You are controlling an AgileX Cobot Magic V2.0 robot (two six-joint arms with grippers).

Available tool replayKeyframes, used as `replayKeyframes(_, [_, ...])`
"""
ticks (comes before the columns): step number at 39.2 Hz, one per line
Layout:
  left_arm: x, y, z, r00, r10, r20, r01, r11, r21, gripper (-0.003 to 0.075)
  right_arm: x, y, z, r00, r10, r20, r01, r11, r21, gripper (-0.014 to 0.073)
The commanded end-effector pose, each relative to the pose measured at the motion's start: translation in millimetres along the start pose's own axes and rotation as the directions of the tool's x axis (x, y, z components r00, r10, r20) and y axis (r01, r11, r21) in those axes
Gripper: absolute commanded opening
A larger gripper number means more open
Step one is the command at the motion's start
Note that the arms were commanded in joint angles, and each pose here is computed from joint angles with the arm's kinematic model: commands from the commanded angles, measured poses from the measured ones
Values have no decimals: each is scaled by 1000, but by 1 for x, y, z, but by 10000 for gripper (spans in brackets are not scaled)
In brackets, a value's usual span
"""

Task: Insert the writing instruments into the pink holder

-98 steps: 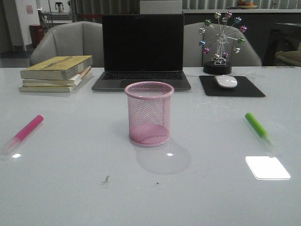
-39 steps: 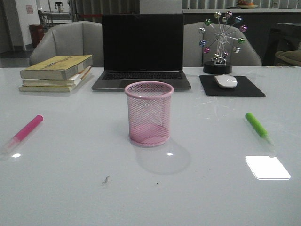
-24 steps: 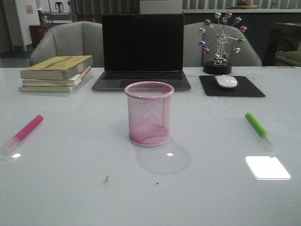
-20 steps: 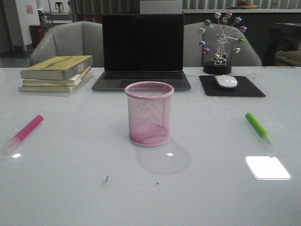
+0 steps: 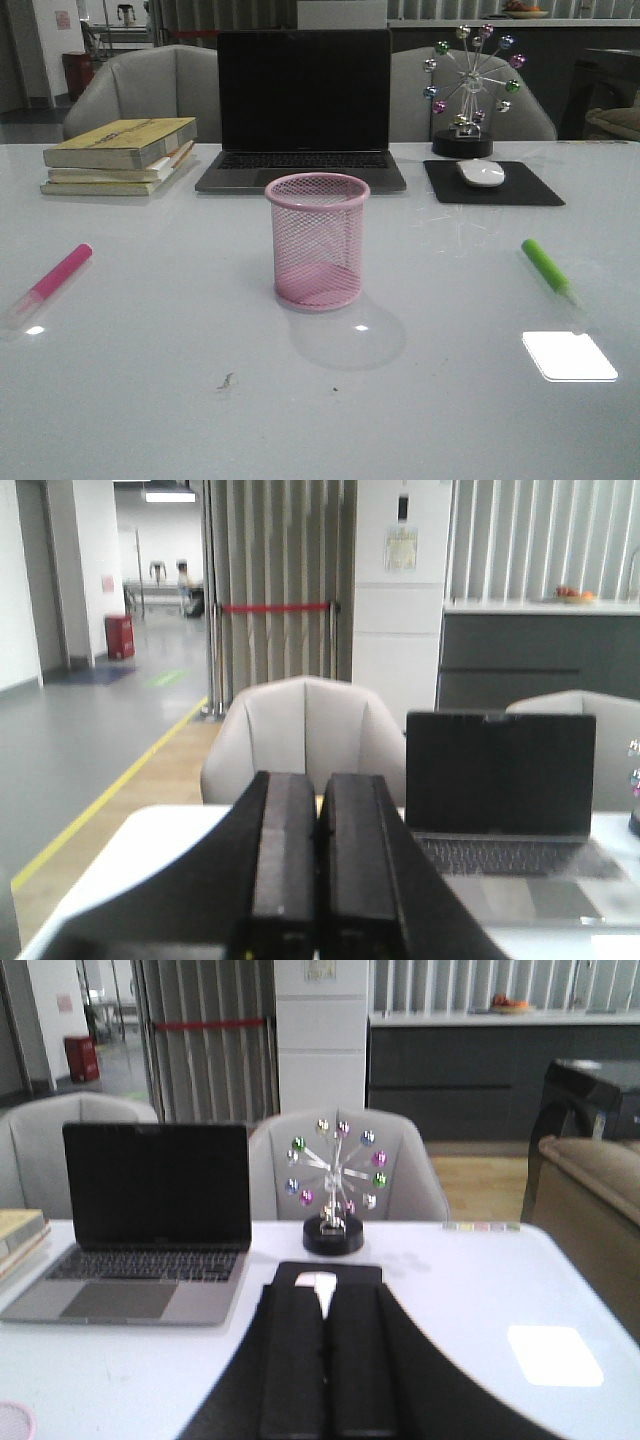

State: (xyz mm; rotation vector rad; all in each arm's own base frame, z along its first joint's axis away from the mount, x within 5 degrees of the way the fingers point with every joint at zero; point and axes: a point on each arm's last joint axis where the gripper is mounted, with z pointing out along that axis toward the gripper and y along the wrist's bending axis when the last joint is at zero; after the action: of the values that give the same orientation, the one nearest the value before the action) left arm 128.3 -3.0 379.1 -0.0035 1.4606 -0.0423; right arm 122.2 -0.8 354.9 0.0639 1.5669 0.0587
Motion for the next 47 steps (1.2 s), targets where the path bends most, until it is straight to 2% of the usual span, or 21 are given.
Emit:
replayKeyframes(1, [-9,0,14,999,-12,34,12,1000,1,92,-12,0,10,999,-3,48,3,1000,2,50])
replayKeyframes(6, [2,0,26,999,-40,-37,40,999,-1,92,-4,0,20,1000,-4,-10,4,1000,4,53])
replayKeyframes(9, [5,0,30,996,-68,-55,68,998,-4,110,0,0,25,999,-3,-40,4,1000,5,93])
replayKeyframes(12, [8,0,33,995,-70,-67,70,998,-6,162,3,-1,30,998,-3,-67,3,1000,7,215])
replayKeyframes(18, [9,0,33,994,-70,-84,70,998,-5,370,9,-1,38,995,-2,-101,3,1000,9,517])
replayKeyframes(21, [9,0,33,994,-70,-84,70,998,-5,454,11,-1,41,994,-2,-113,3,1000,10,585])
replayKeyframes(24, [9,0,33,994,-70,-84,70,998,-5,474,11,-1,43,994,-2,-114,3,1000,11,586])
replayKeyframes(29, [9,0,33,995,-70,-78,70,998,-5,454,11,-2,44,994,-2,-105,3,1000,13,582])
replayKeyframes(34, [9,0,33,994,-71,-80,71,997,-5,421,17,-2,47,986,7,-164,-5,1000,11,582])
replayKeyframes(41, [9,0,33,994,-71,-82,71,997,-5,370,23,3,62,921,0,-390,-7,1000,-17,582])
replayKeyframes(47, [9,0,33,994,-71,-82,71,997,-5,362,16,9,87,870,-19,-493,-5,999,-46,582])
